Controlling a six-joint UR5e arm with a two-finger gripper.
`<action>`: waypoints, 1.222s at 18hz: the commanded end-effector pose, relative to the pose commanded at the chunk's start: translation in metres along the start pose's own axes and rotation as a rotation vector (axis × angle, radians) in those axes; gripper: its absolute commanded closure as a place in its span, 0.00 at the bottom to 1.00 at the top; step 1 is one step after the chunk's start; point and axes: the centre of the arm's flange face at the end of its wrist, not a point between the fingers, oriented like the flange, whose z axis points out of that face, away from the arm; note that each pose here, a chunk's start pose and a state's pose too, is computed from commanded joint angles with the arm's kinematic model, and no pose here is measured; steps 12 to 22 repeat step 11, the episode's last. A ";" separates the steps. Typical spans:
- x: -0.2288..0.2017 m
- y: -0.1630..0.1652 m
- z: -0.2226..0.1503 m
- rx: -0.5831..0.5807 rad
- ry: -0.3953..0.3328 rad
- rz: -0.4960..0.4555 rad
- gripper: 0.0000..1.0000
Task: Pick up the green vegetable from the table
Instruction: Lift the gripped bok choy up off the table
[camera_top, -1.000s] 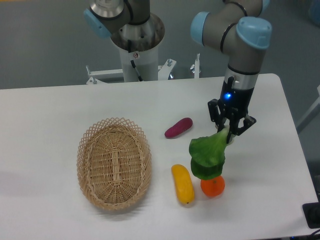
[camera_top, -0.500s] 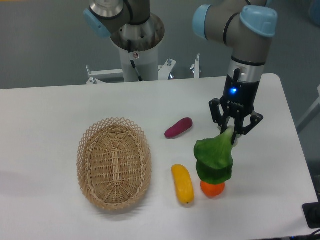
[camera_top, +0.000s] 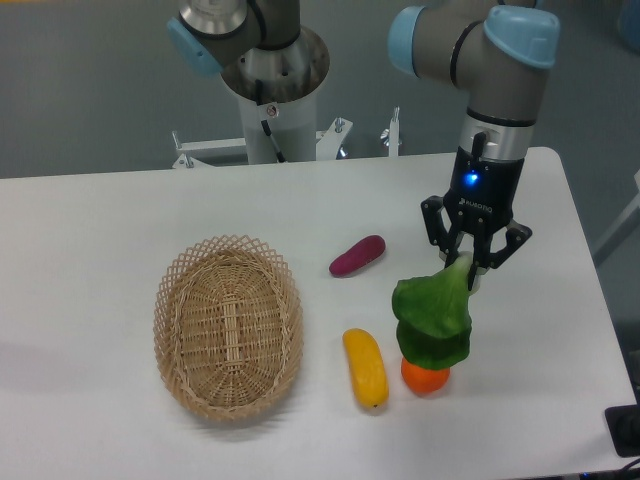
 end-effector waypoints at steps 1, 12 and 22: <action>0.000 0.000 0.000 0.000 0.000 0.002 0.63; 0.000 0.000 0.000 0.000 0.000 0.000 0.64; 0.000 0.000 0.000 0.000 0.000 0.000 0.64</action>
